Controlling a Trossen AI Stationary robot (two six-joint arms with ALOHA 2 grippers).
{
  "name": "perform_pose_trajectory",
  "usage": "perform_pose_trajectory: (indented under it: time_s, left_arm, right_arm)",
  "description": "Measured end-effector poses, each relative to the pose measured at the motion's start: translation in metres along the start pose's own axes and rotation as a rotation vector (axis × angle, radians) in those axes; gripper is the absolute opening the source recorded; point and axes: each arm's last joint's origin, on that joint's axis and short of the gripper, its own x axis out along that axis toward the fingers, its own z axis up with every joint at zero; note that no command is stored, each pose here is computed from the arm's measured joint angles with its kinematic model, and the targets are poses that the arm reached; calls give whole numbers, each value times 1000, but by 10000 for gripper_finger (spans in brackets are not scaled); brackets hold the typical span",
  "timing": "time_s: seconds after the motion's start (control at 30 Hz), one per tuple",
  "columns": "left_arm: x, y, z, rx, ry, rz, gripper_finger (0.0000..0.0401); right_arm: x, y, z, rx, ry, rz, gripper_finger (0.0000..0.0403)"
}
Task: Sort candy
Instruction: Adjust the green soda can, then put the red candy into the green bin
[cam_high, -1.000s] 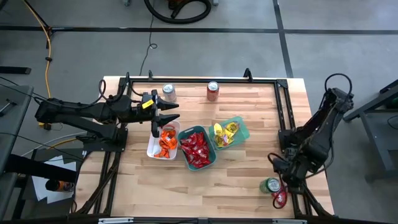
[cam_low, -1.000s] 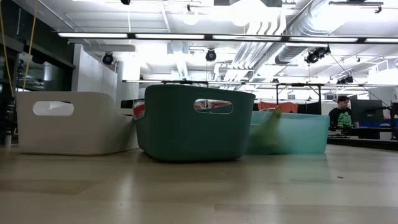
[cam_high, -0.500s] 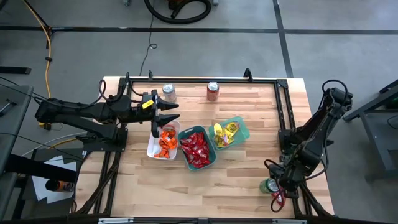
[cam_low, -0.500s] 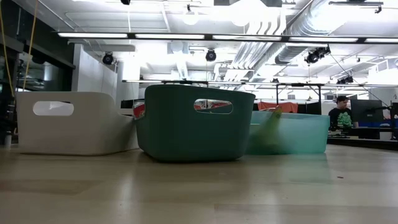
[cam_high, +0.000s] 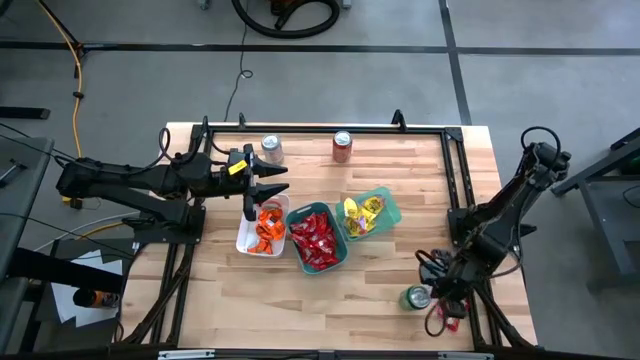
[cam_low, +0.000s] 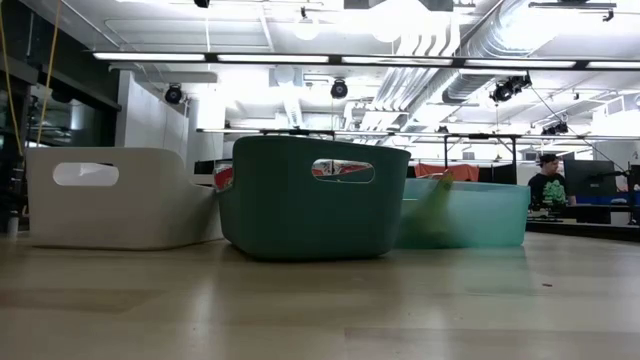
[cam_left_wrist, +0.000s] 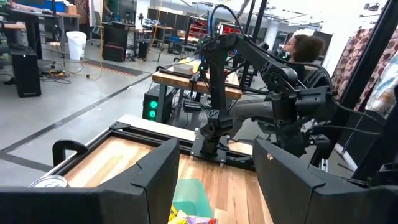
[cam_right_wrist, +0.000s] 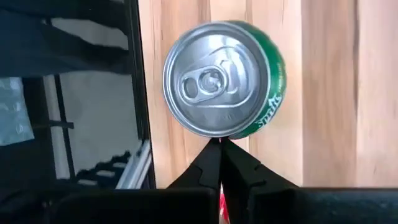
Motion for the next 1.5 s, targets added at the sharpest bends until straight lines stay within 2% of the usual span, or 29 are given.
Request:
perform_pose_trajectory:
  time_s: [0.23, 0.5, 0.67, 0.83, 1.0, 1.1, 1.17, 1.33, 1.5]
  left_arm:
    - [0, 1, -3, 7, 32, 6, 191]
    - [0, 1, -4, 9, 41, 7, 191]
    - [0, 1, -4, 18, 40, 8, 191]
    - [0, 1, -4, 18, 41, 8, 191]
    - [0, 1, -4, 17, 41, 8, 191]
    - [0, 1, -4, 17, 40, 8, 191]
    - [0, 1, -4, 17, 40, 7, 191]
    - [0, 1, -4, 17, 40, 7, 191]
    - [0, 1, -4, 17, 40, 7, 191]
  right_arm:
    - [-3, -8, 22, 2, -81, 34, 1]
    - [-7, -14, 8, 138, 115, 30, 0]
    - [0, -17, 1, 146, 205, -44, 7]
    - [8, -22, -1, 193, 259, -129, 58]
    - [18, -21, -4, 169, 308, -168, 130]
    - [26, -27, -14, 178, 341, -168, 158]
    - [29, -32, -22, 204, 347, -154, 169]
    - [33, -36, -30, 204, 268, 1, 176]
    - [45, -48, -42, 231, 348, -46, 177]
